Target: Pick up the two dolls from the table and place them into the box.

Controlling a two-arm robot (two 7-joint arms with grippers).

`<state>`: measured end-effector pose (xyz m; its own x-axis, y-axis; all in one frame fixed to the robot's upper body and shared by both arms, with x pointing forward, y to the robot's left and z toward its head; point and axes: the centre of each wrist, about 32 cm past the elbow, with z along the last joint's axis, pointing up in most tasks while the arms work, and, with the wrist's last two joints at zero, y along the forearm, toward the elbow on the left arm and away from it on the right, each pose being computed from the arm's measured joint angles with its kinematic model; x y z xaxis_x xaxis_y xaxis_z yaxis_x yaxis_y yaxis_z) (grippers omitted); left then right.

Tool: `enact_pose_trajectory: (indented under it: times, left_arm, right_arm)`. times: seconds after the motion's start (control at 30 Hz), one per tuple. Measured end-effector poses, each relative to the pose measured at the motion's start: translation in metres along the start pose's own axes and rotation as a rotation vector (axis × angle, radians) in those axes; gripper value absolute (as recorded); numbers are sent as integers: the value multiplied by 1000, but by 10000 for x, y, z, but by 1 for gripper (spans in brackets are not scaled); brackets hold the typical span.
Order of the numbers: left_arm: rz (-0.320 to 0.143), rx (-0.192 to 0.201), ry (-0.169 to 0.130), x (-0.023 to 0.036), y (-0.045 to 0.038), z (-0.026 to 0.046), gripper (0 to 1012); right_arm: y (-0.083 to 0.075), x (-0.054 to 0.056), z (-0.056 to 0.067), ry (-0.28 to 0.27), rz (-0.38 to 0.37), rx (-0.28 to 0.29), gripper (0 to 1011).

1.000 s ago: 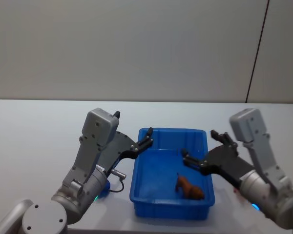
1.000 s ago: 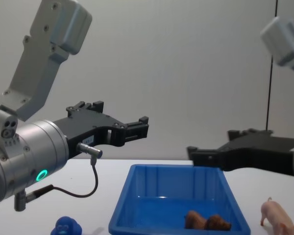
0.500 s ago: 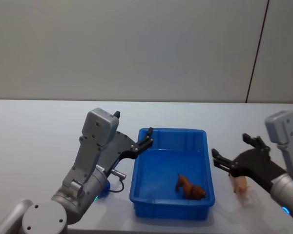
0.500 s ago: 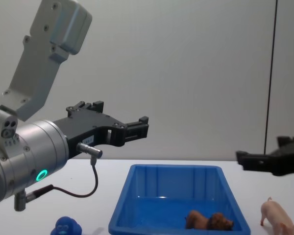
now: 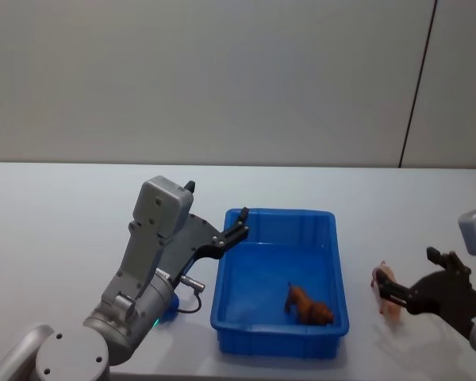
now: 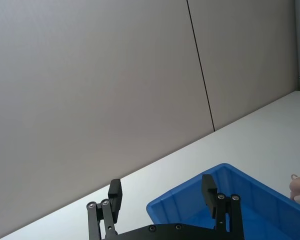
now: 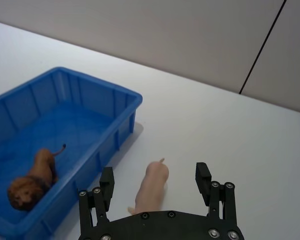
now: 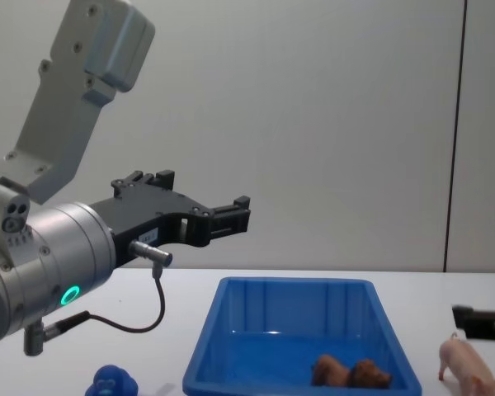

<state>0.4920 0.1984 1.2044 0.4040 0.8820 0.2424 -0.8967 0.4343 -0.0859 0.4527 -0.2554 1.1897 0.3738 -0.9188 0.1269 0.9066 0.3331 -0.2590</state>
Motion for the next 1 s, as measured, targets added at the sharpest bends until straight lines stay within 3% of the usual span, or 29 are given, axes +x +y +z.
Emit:
enact_pose_trajectory:
  times: [0.43,1.0]
  left_arm:
    - [0,0,0,0,0,0,1001]
    - [0,0,0,0,0,0,1001]
  right_arm:
    - [-6,0,-192,15,3,-94,1001]
    - [183,-85,-320,39,2,-156,1001]
